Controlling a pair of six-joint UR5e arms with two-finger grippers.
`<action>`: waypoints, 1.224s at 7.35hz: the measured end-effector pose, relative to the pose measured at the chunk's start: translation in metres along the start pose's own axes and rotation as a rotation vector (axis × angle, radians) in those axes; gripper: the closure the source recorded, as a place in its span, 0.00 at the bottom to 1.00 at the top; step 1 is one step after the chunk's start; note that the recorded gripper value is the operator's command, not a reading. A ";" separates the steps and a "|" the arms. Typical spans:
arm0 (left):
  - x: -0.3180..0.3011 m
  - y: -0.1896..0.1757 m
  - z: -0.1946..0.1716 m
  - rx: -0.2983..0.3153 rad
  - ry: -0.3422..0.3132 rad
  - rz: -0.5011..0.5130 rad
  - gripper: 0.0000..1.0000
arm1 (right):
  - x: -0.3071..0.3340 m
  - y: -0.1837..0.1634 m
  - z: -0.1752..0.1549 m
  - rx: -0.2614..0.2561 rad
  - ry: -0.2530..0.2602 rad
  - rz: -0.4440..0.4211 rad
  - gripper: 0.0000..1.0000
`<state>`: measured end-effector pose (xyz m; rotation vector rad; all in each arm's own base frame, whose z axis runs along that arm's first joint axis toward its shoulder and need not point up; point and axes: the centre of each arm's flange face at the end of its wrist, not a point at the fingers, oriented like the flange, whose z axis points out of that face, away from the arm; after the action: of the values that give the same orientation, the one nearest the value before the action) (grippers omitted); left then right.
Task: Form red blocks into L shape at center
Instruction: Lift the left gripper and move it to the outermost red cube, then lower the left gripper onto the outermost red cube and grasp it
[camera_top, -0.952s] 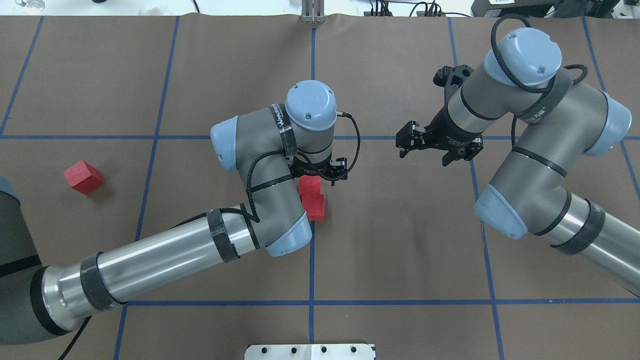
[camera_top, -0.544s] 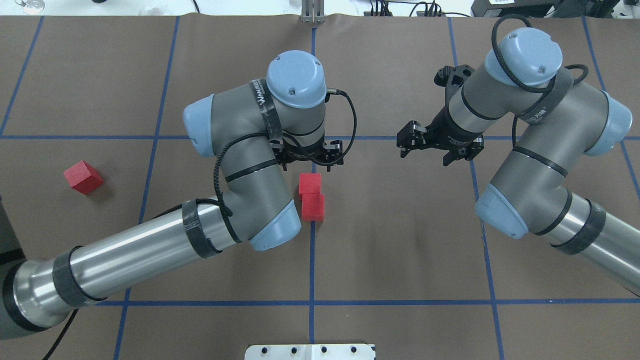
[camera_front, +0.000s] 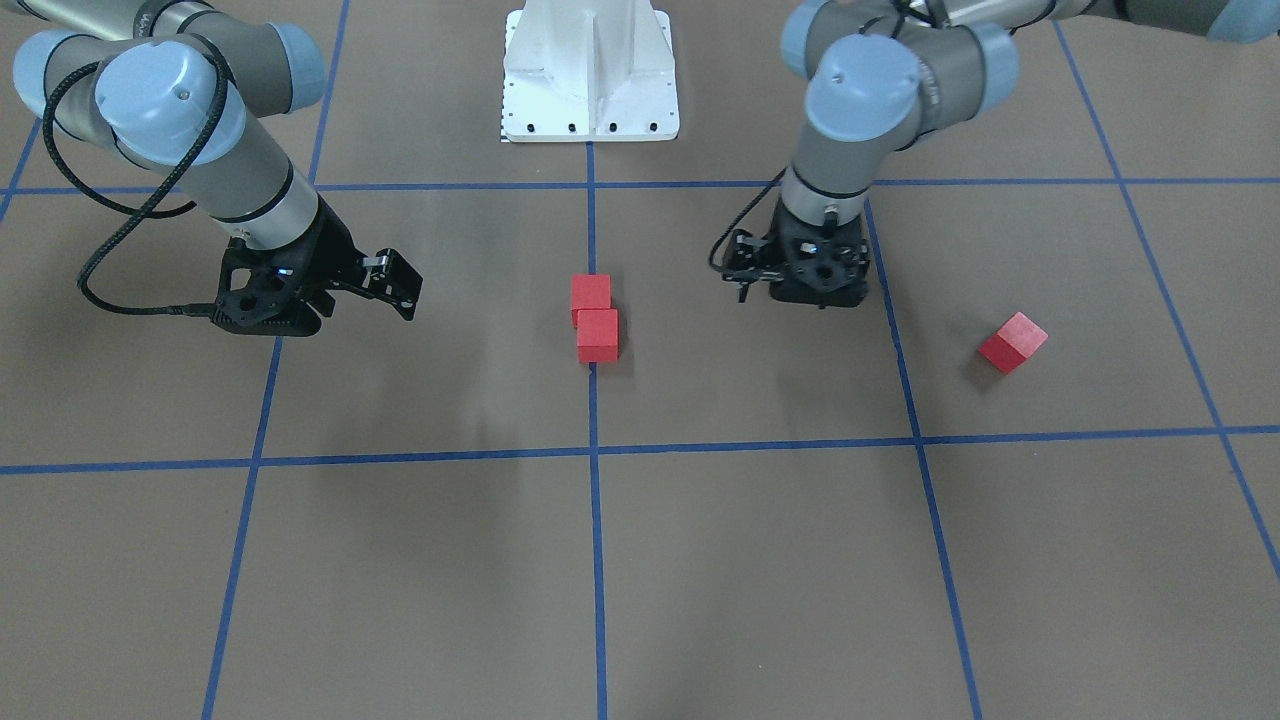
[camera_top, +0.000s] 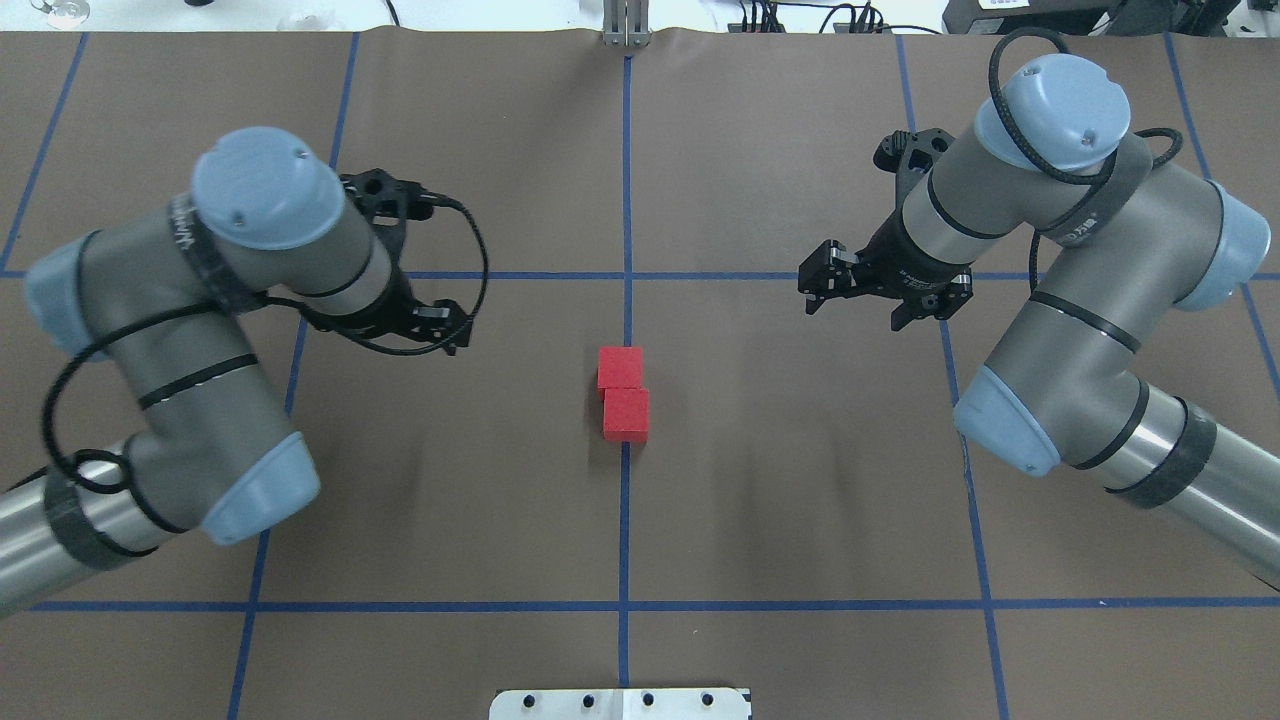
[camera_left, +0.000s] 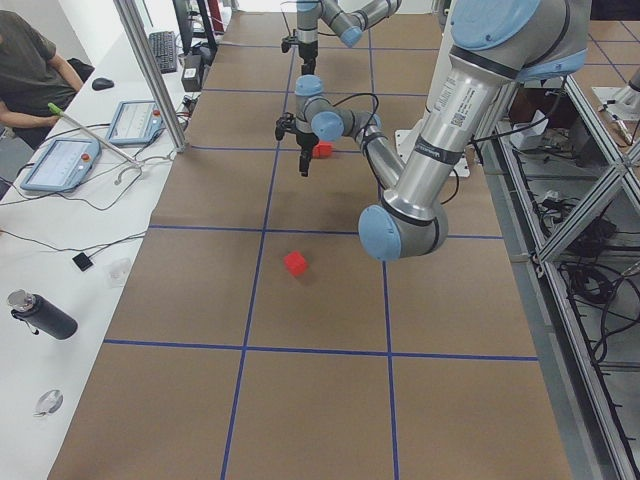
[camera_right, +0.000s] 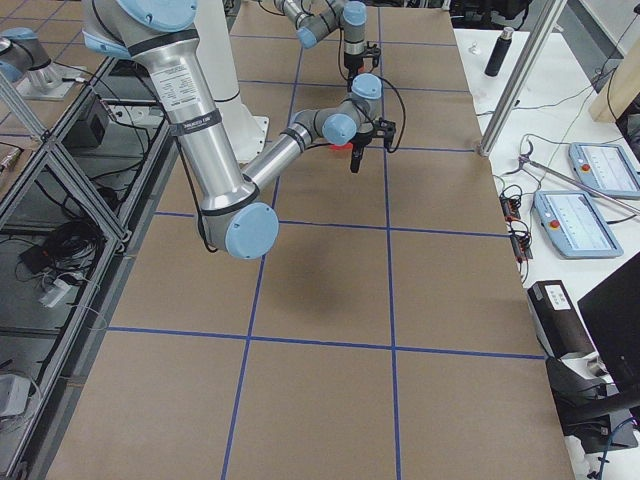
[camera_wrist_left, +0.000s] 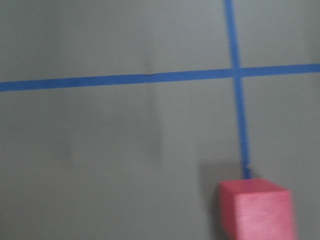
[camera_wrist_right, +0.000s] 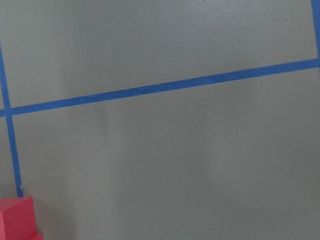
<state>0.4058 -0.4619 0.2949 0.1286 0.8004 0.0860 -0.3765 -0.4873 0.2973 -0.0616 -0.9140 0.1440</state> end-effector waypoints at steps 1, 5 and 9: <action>-0.062 0.007 -0.007 -0.020 -0.002 -0.038 0.00 | 0.002 -0.001 0.000 0.004 0.003 0.003 0.00; -0.179 0.035 -0.029 -0.089 0.011 -0.382 0.00 | 0.015 -0.001 0.001 0.037 0.026 0.015 0.00; -0.232 0.045 0.019 -0.048 -0.008 -0.641 0.00 | 0.016 0.005 -0.006 0.049 0.018 0.018 0.00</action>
<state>0.2577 -0.4483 0.4792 -0.1758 0.7987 -0.5004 -0.3624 -0.4803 0.3055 -0.0258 -0.8922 0.1817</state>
